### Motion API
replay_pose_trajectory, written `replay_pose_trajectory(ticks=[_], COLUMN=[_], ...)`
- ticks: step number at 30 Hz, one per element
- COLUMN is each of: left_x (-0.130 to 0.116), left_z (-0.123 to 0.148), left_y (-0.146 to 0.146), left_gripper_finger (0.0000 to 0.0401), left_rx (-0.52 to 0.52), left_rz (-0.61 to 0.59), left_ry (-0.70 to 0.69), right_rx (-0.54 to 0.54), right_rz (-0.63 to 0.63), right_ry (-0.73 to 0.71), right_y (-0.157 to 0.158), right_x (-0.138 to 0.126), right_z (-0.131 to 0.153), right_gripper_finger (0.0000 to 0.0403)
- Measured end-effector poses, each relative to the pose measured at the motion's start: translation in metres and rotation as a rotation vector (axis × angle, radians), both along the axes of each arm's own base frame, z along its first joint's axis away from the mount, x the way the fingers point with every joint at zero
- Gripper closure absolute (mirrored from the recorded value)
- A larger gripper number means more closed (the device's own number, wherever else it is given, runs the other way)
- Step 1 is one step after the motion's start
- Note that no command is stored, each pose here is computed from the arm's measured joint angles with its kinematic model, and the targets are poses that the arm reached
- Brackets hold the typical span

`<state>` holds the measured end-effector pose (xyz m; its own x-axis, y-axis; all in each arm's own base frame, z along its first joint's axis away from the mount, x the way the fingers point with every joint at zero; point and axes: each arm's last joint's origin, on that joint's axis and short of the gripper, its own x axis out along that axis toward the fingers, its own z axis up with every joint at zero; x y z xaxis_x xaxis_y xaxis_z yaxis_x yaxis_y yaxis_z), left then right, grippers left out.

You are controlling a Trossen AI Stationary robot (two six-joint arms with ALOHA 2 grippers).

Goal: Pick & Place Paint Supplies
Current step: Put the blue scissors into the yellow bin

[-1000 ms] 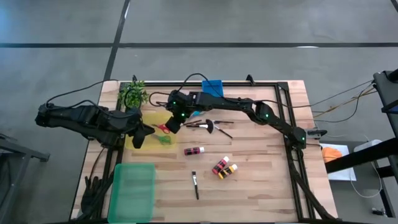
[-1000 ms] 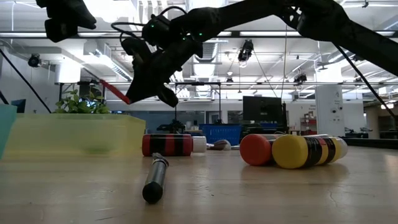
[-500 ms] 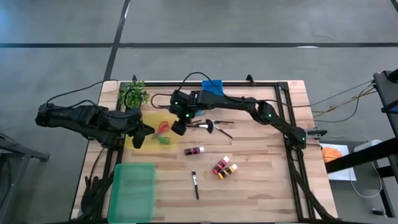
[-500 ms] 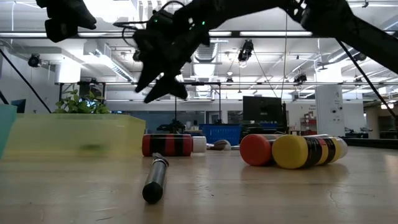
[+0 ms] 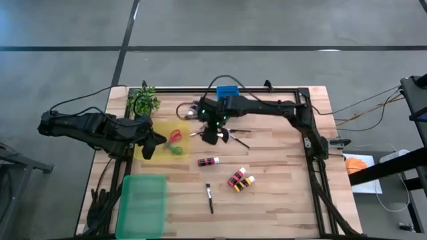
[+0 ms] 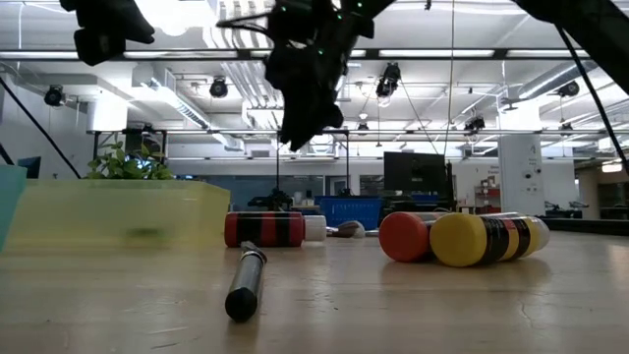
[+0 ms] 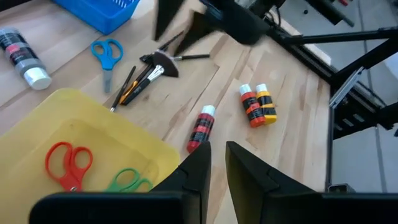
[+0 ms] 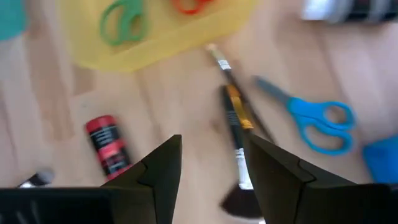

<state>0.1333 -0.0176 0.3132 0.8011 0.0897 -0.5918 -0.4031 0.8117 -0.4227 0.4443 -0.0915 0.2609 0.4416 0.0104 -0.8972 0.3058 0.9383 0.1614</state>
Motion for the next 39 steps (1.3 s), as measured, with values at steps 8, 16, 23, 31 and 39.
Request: replay_pose_trajectory(ticks=[8, 16, 23, 31, 39], left_x=[0.003, 0.006, 0.008, 0.013, 0.029], left_z=[0.004, 0.008, 0.012, 0.017, 0.015], left_y=[0.0, 0.0, 0.0, -0.001, -0.003], left_gripper_finger=[0.034, 0.034, 0.034, 0.034, 0.034], left_rx=[-0.004, 0.006, 0.001, -0.009, -0.008], left_rz=[0.007, 0.008, 0.015, 0.02, 0.029], left_ry=[-0.046, -0.098, -0.144, -0.215, -0.218], right_rx=[0.118, -0.039, -0.216, -0.318, -0.413], right_rz=[-0.229, -0.075, 0.009, 0.125, 0.164], right_ry=[0.131, 0.23, 0.432, 0.526, 0.492], right_y=[-0.051, -0.045, -0.049, -0.043, -0.036], right_x=[-0.016, 0.002, 0.019, 0.021, 0.03], right_z=[-0.019, -0.04, -0.064, -0.071, -0.068], right_gripper_finger=[0.0232, 0.0232, 0.0232, 0.0232, 0.0232])
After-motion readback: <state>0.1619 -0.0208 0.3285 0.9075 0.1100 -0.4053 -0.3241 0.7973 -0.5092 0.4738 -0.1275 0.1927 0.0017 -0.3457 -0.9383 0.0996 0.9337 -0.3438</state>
